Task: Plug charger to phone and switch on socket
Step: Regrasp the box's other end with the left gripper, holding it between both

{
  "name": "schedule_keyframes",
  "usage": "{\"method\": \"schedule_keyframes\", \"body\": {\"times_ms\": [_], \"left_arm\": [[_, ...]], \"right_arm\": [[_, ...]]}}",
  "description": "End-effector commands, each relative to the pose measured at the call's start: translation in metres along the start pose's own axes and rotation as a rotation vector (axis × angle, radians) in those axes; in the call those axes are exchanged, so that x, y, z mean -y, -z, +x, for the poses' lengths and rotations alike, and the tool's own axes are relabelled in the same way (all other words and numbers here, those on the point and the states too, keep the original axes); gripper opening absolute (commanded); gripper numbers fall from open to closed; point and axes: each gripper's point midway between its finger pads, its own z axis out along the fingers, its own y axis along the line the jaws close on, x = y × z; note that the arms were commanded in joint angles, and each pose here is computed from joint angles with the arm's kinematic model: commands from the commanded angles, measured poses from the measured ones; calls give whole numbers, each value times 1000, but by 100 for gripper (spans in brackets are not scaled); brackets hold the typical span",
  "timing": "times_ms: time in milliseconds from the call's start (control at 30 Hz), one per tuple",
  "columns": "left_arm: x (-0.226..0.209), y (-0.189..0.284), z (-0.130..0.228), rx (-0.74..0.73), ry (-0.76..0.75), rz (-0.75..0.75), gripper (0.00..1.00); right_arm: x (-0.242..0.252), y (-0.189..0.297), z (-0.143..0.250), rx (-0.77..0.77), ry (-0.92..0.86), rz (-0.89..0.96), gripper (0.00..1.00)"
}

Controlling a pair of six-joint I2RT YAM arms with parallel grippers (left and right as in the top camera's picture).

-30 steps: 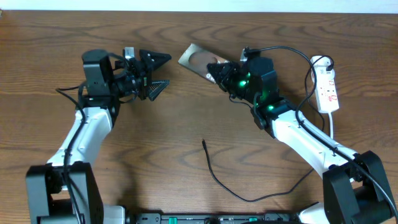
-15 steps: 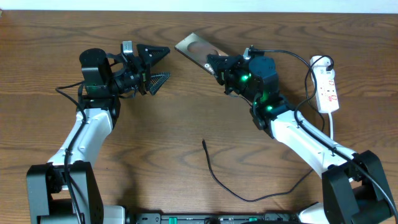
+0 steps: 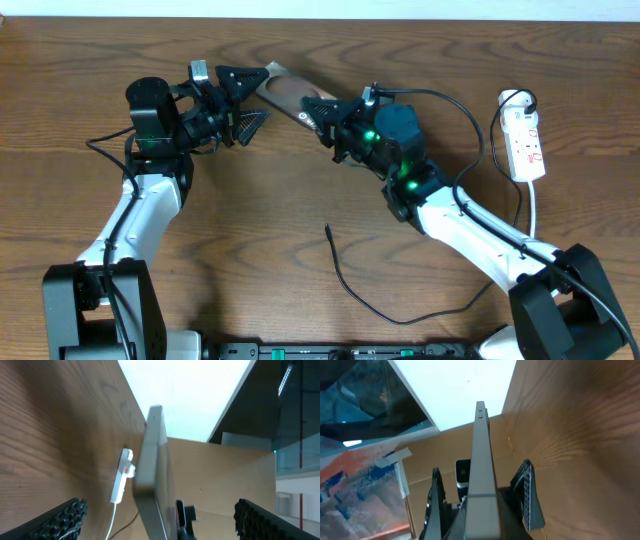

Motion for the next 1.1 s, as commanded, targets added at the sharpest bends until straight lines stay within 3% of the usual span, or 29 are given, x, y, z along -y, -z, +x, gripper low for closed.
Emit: {"method": "schedule_keyframes", "body": {"times_ms": [0,467,600,833,900,1000,1067], "left_arm": [[-1,1,-8,45,1,-3,96],[-3,2,-18,106,63,-9,95],[-3,2,-20,119,80,-10,85],[-3,2,-23,136,129,-8,84],[-3,2,-23,136,129,-8,74],[-3,0,-20,127,127,-9,47],[-3,-2,-18,123,126,-10,43]], "right_arm": [[-15,-3,14,-22,-4,-48,1],[-11,-7,40,-75,-5,-39,1],[-10,-8,44,-81,-4,-37,1],[-9,-8,48,-82,-4,-37,1],[-9,-9,49,-81,-3,-37,1],[-9,-9,50,-71,-2,-39,1],[-8,-10,52,-67,-2,-39,1]]}}
